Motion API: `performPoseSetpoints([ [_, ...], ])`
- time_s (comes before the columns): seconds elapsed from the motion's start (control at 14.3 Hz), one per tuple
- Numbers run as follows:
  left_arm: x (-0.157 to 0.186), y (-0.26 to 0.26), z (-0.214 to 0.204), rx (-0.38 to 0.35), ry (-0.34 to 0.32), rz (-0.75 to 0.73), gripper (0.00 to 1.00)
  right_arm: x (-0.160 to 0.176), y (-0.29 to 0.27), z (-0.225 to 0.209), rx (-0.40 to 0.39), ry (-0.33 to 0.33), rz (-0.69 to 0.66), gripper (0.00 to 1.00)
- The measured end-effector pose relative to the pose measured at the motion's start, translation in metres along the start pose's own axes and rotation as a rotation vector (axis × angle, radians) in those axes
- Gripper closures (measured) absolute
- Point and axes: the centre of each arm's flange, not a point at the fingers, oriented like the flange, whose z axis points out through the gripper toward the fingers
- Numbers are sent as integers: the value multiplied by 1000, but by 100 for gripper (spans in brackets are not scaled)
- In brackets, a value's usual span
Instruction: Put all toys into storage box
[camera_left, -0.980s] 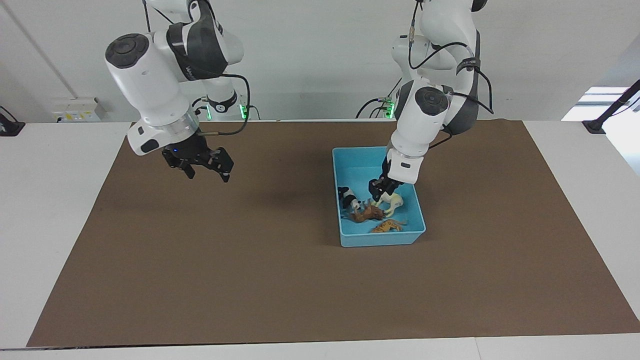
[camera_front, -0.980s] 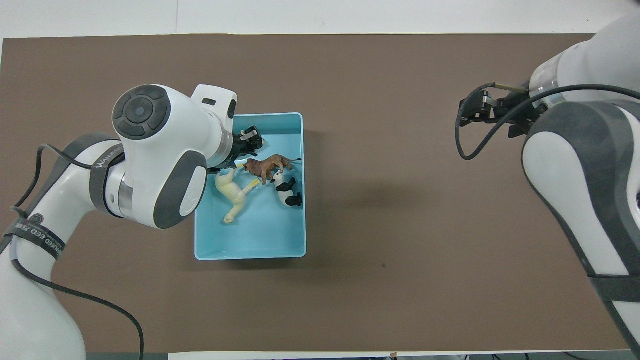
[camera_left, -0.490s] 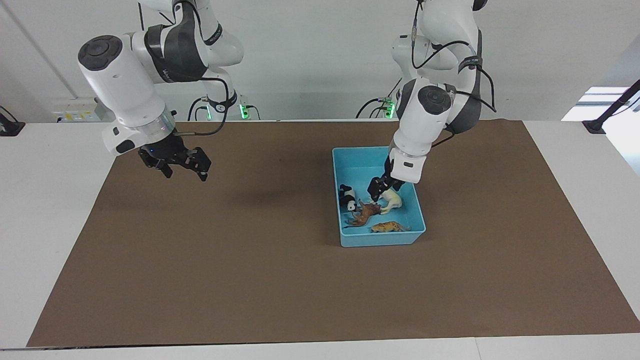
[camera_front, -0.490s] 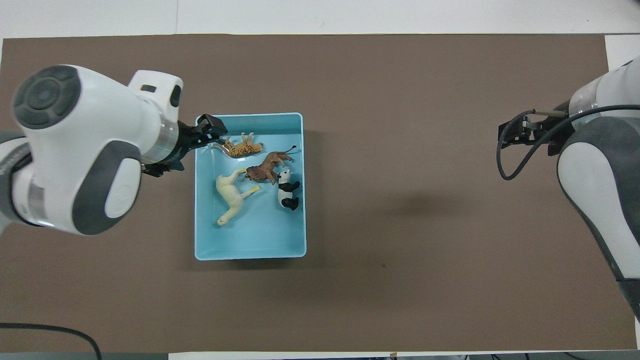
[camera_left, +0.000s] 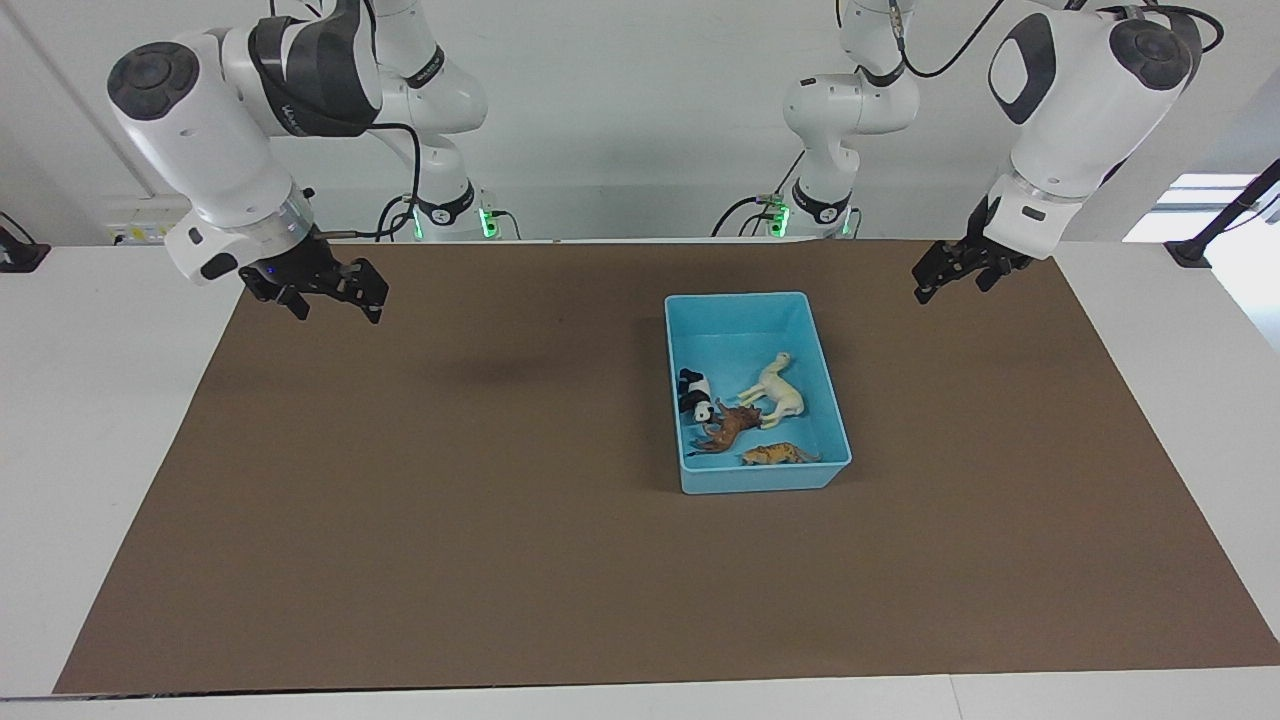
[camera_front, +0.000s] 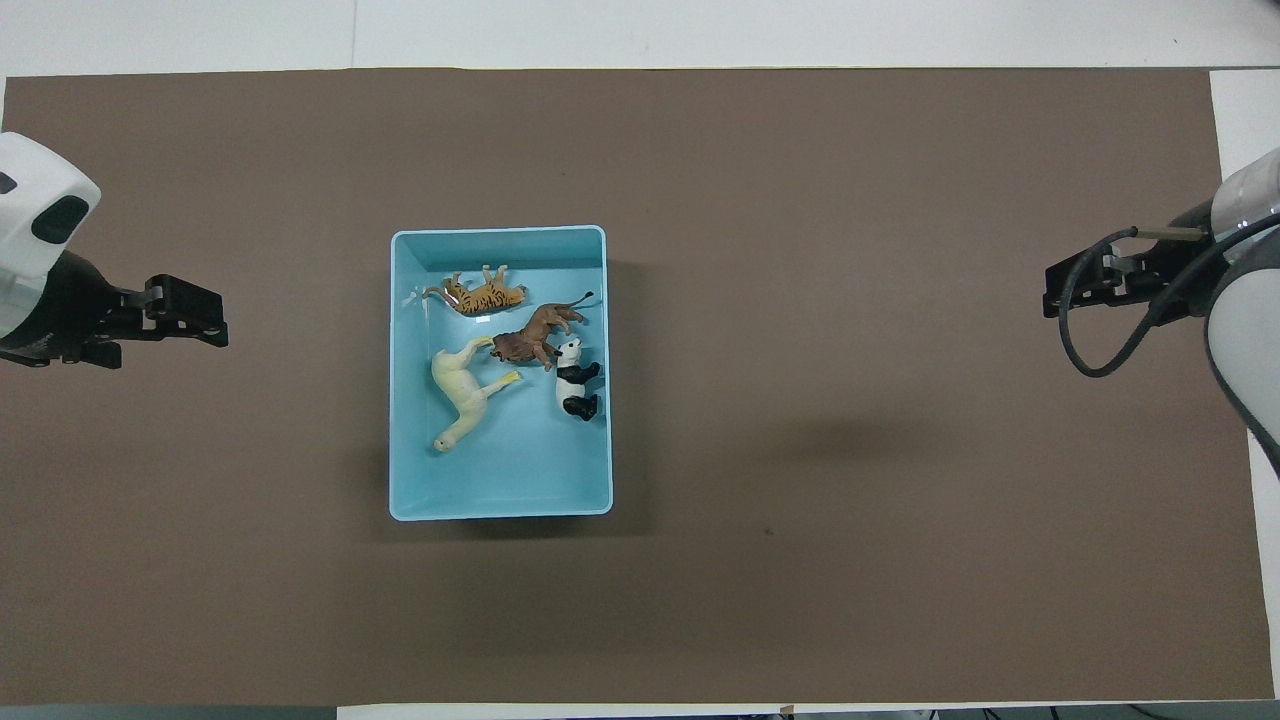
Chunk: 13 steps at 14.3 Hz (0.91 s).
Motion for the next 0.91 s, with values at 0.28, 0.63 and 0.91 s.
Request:
performPoseSetpoints([
  [0.28,0,-15,4,12,-38,68,0,2,0,-1,0,2,0,0],
  [0.63,16,-17,20,10,-69,103,0,4,4,0,-2,1,3,0],
  [0.91,18,-14,24,10,-78,109,0,4,7,-1,-19,3,-35,0],
])
